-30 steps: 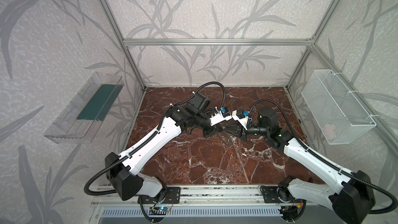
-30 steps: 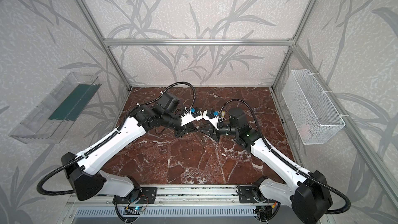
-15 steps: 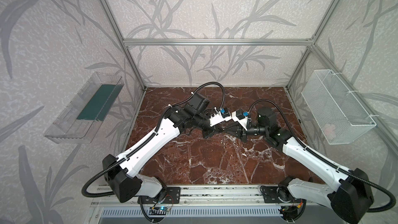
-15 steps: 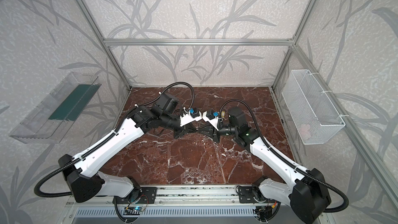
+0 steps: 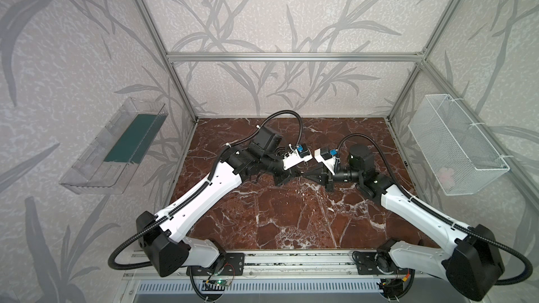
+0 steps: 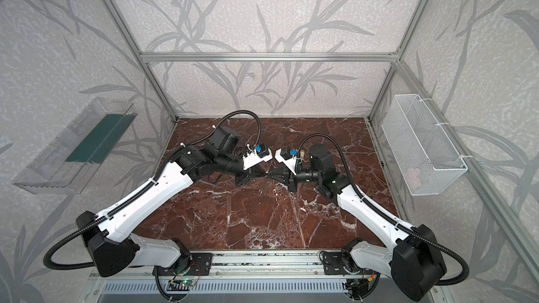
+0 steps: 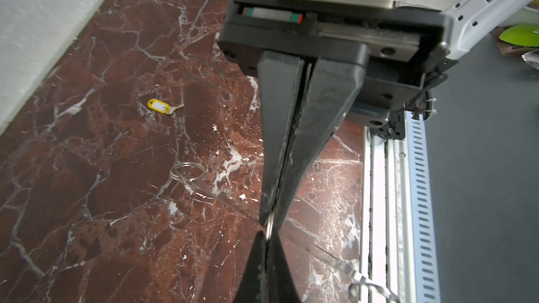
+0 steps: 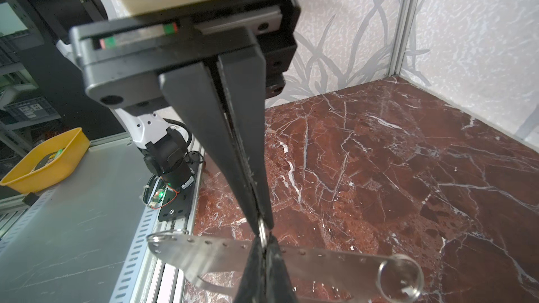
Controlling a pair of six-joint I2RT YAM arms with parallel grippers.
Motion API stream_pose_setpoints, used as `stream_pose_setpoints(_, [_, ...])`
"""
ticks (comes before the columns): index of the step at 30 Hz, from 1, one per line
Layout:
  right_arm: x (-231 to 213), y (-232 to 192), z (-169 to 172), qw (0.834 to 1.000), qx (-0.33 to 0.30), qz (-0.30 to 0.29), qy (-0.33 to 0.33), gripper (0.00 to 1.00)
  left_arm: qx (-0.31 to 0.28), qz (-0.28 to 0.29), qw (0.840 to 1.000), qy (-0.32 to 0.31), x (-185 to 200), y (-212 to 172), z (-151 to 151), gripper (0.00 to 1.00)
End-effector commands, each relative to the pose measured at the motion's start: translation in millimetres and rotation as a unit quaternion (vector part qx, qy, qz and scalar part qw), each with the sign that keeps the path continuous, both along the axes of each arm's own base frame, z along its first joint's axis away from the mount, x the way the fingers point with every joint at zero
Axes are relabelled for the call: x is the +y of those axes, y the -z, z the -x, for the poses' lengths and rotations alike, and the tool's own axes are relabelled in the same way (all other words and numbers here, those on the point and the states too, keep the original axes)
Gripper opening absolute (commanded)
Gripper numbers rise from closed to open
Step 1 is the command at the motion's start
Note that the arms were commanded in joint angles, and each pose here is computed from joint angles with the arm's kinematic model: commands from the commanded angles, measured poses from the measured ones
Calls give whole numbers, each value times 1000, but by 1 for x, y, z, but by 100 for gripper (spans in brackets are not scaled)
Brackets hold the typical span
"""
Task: Put the keys on the keyring
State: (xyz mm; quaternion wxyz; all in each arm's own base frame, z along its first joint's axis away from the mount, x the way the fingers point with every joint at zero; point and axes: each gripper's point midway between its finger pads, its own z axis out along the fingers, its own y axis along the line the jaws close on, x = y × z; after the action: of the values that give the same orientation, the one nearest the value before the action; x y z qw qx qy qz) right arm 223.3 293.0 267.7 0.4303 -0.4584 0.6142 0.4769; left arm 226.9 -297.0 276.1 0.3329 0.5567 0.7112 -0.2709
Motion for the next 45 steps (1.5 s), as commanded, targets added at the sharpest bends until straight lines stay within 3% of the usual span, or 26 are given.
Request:
stream_pose_setpoints(1, [3, -19, -5, 999, -4, -44, 5, 0, -75, 49, 995, -35, -1, -31, -14, 5])
stream_pose_setpoints(5, [2, -18, -13, 998, 7, -55, 22, 0, -132, 101, 983, -76, 10, -56, -19, 15])
stream_pose_setpoints(8, [2, -20, -15, 997, 5, -73, 29, 0, -173, 153, 965, -122, 24, -69, -22, 16])
stream_pose_setpoints(12, [2, -23, -18, 995, 7, -91, 29, 0, -196, 199, 951, -130, 35, -74, -12, 17])
stream_pose_setpoints(18, [4, -35, -18, 992, 1, -127, 11, 0, -164, 182, 962, -125, 31, -56, -11, 14])
stream_pose_setpoints(23, [5, -41, -18, 989, 0, -145, 0, 0, -161, 198, 959, -124, 27, -48, -13, 13])
stream_pose_setpoints(45, [5, -47, -10, 987, -8, -158, -23, 0, -131, 222, 962, -89, 13, -39, -9, 13])
